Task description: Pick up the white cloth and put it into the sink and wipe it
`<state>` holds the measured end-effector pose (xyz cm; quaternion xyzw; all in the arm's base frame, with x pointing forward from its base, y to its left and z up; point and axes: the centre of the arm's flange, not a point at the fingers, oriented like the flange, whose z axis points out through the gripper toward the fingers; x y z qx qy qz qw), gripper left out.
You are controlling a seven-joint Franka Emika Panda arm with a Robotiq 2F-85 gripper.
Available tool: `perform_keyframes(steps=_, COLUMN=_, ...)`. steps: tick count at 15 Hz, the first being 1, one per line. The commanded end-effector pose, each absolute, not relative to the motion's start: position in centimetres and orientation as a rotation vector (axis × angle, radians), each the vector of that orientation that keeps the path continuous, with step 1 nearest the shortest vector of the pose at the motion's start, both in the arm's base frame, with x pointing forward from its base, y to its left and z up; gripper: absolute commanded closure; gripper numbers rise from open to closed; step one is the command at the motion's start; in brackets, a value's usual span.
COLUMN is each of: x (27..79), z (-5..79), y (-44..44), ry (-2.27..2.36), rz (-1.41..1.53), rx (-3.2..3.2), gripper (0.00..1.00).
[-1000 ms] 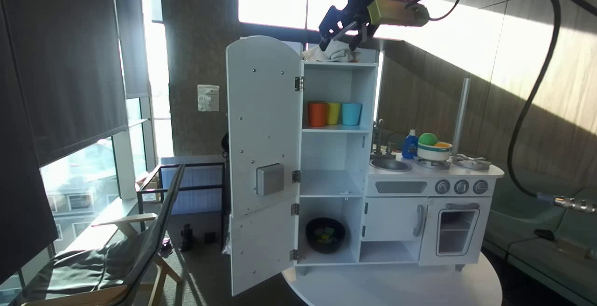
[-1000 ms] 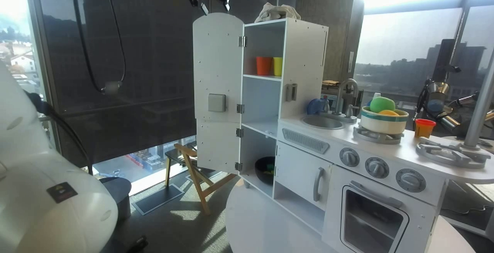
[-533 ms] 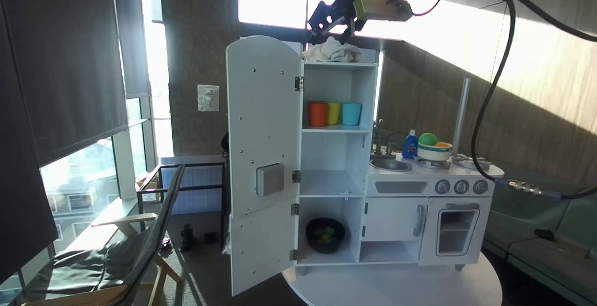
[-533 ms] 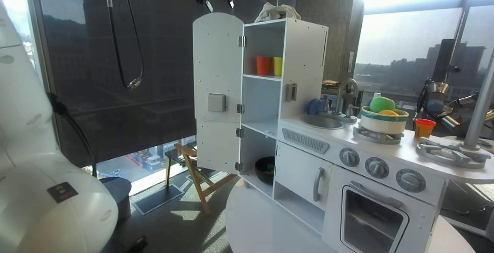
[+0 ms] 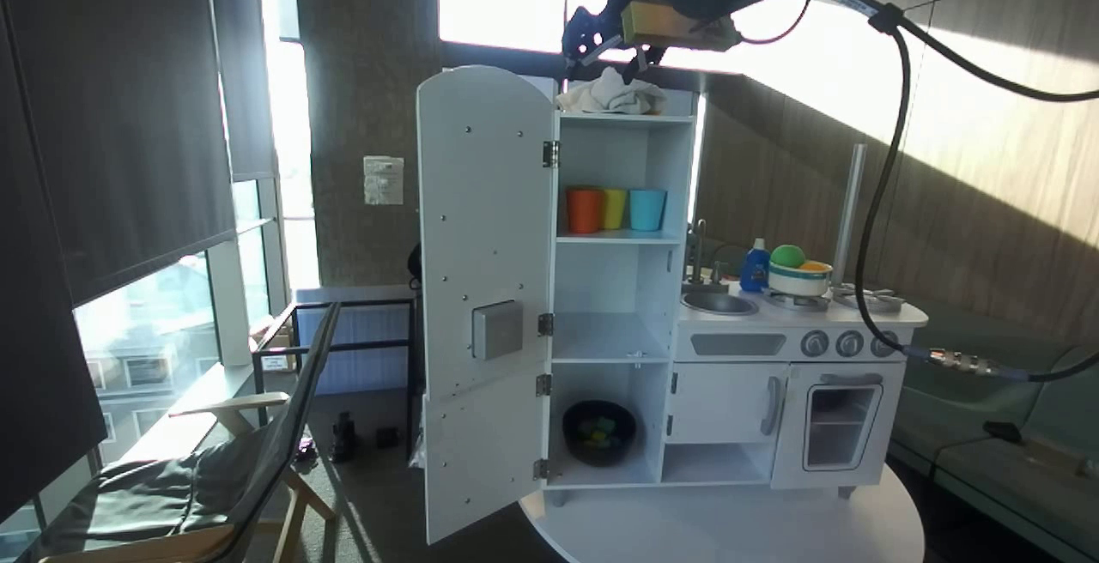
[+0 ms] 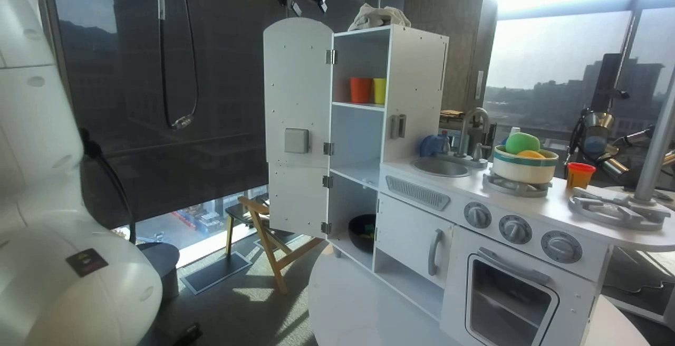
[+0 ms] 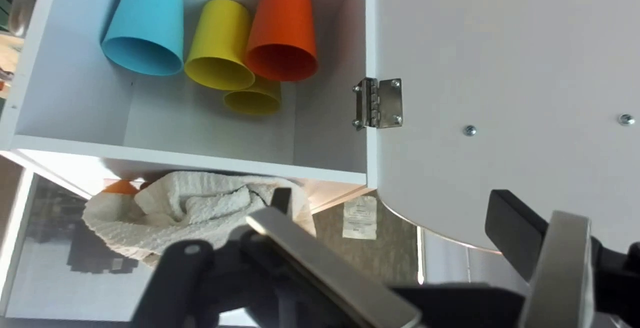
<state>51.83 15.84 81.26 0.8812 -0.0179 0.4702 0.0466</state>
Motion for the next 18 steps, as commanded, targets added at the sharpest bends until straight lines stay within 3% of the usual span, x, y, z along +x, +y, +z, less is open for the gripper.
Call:
perform_keyframes(steps=1, x=56.0, z=84.6, y=14.5, ry=-0.244, rz=1.529, rx=2.559, gripper=0.0)
perform_keyframes(steps=11, x=64.9, z=86.1, y=11.5, ry=-0.316, rz=1.508, rx=2.432, gripper=0.0)
perform_keyframes(steps=18, x=67.5, z=85.0, y=9.7, ry=-0.31, rz=1.404, rx=2.402, gripper=0.0)
